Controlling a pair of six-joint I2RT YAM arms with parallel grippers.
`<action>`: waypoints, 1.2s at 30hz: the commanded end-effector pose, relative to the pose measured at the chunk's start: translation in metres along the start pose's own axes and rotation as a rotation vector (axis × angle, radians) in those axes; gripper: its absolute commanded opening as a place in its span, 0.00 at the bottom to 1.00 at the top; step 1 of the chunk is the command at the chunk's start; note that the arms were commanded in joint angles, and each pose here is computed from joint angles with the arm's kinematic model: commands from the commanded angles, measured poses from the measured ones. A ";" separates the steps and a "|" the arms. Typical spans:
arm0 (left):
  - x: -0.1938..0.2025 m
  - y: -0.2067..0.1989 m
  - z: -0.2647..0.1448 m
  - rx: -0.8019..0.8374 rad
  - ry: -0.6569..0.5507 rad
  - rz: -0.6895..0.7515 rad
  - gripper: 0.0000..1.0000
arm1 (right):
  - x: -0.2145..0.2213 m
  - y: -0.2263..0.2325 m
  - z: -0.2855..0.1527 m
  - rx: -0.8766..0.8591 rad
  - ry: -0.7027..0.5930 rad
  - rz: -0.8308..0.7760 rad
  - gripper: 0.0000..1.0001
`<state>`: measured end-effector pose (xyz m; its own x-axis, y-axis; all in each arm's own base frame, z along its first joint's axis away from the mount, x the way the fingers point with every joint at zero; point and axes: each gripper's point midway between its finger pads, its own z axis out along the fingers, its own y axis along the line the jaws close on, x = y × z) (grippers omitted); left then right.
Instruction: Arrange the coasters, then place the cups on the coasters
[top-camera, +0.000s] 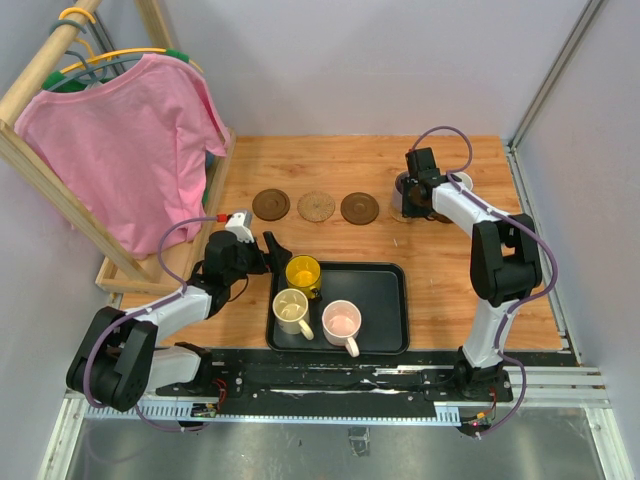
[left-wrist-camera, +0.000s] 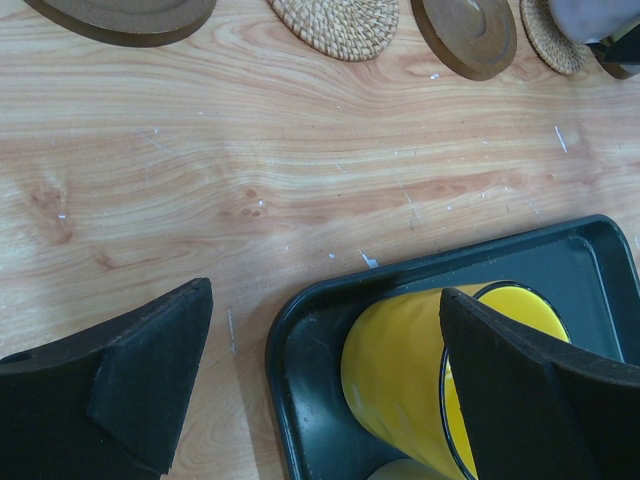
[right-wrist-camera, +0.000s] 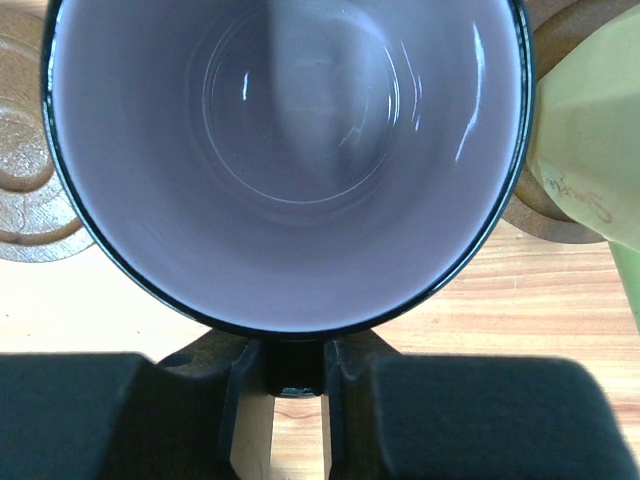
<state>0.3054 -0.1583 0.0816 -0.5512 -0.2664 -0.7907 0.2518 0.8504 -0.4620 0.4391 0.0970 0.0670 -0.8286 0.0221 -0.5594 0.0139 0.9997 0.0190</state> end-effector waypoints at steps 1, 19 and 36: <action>-0.016 -0.011 0.004 0.038 -0.040 0.018 1.00 | -0.005 -0.001 0.004 -0.004 -0.022 0.026 0.01; -0.015 -0.010 0.005 0.034 -0.039 0.016 1.00 | 0.005 -0.003 0.010 0.006 0.016 0.023 0.10; -0.018 -0.011 0.005 0.034 -0.041 0.018 1.00 | 0.001 -0.002 -0.004 0.013 -0.012 0.015 0.54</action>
<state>0.3076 -0.1591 0.0828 -0.5481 -0.2679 -0.7924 0.2531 0.8498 -0.4624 0.4341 0.0975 0.0568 -0.8421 0.0349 -0.5383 0.0245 0.9994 0.0264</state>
